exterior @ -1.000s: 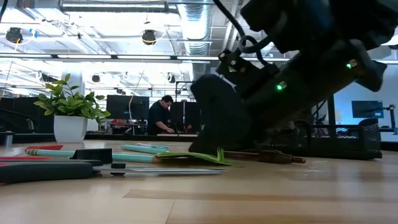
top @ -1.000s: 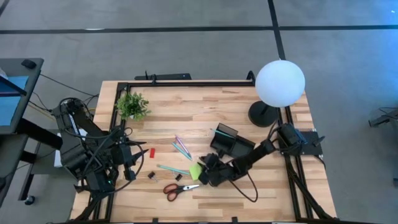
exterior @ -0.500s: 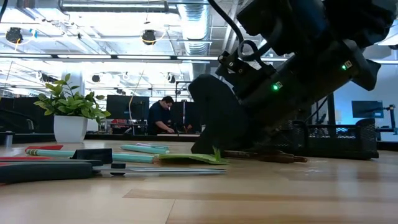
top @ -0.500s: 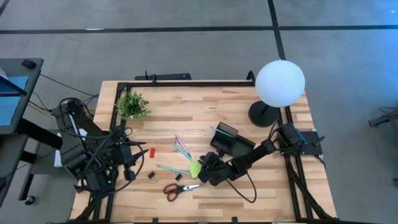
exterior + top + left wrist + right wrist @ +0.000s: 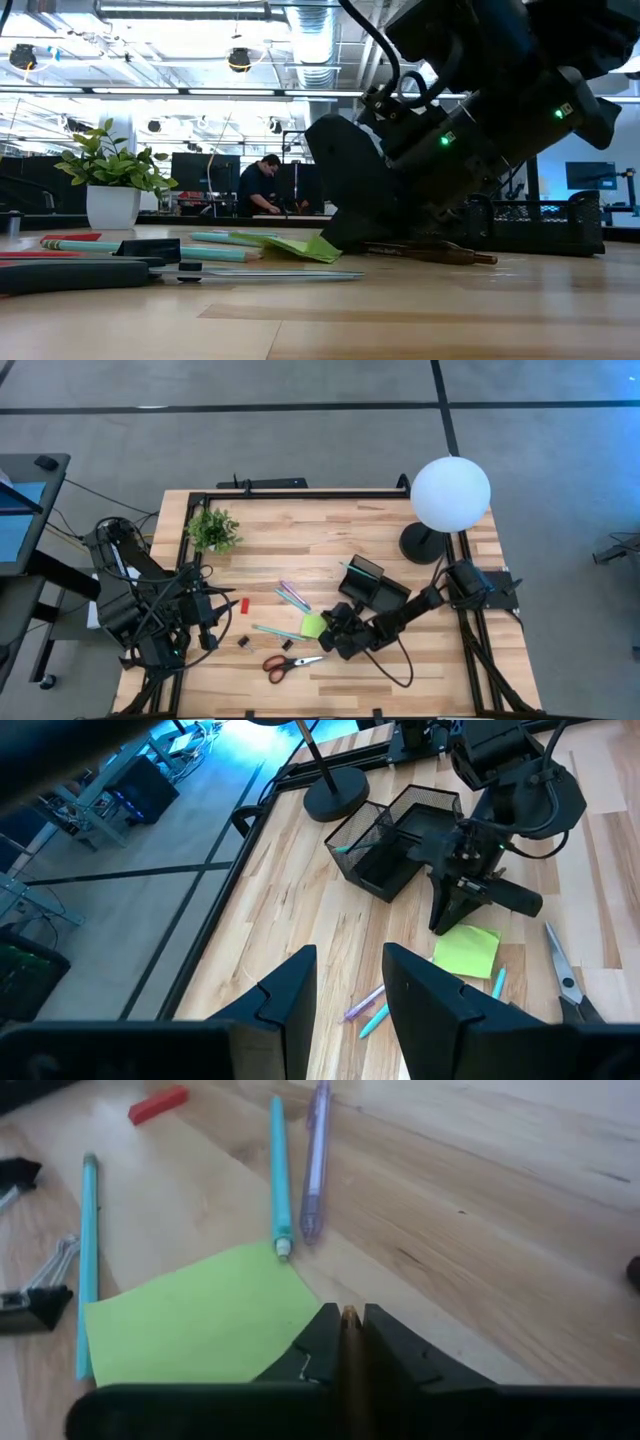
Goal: Pick and place office supplies into organizer
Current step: Put the brown pen into the desk organizer
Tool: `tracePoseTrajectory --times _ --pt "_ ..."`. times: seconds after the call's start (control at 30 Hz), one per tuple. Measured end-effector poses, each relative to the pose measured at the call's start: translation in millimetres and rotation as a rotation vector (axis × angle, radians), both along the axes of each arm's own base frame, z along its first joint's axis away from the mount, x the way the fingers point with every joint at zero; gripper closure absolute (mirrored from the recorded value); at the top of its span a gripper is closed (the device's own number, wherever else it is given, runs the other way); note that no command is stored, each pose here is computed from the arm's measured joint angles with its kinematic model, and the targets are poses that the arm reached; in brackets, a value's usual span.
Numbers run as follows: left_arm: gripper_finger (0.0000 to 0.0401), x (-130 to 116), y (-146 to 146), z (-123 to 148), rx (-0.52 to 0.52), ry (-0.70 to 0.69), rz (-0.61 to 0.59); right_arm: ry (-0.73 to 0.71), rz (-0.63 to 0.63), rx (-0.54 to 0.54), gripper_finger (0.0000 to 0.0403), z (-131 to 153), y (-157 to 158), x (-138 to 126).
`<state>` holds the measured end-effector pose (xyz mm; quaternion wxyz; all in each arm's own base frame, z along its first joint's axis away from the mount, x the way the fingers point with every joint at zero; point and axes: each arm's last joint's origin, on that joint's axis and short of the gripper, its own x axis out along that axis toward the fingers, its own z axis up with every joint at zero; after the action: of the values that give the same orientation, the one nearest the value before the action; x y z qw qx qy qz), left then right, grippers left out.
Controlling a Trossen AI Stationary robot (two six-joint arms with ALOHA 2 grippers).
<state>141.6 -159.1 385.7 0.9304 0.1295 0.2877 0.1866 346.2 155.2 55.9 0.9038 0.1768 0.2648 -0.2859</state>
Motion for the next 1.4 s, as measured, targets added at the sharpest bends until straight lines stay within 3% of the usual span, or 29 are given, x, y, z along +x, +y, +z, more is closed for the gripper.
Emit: tracePoseTrajectory --times 0.43,0.8,0.93,1.1,1.23,1.4 --pt "0.0287 0 0 0 -0.003 -0.002 0.002 -0.089 0.108 -0.043 0.0377 21 19 18" --pt "0.0287 0 0 0 -0.002 -0.001 0.002 -0.091 0.133 -0.216 0.038 53 27 42" --pt "0.0287 0 0 0 -0.003 -0.001 0.002 -0.095 0.099 -0.331 0.0369 88 27 47" --pt "0.0287 0 0 0 -0.011 0.012 -0.001 -0.056 0.017 -0.436 0.0378 149 12 22" --pt "0.0287 0 0 -1 -0.017 0.02 -0.004 -0.008 -0.043 -0.436 0.0377 192 -12 -7" --pt "0.0287 0 0 -1 -0.017 0.02 -0.004 0.042 -0.115 -0.441 0.0369 218 -38 -31"
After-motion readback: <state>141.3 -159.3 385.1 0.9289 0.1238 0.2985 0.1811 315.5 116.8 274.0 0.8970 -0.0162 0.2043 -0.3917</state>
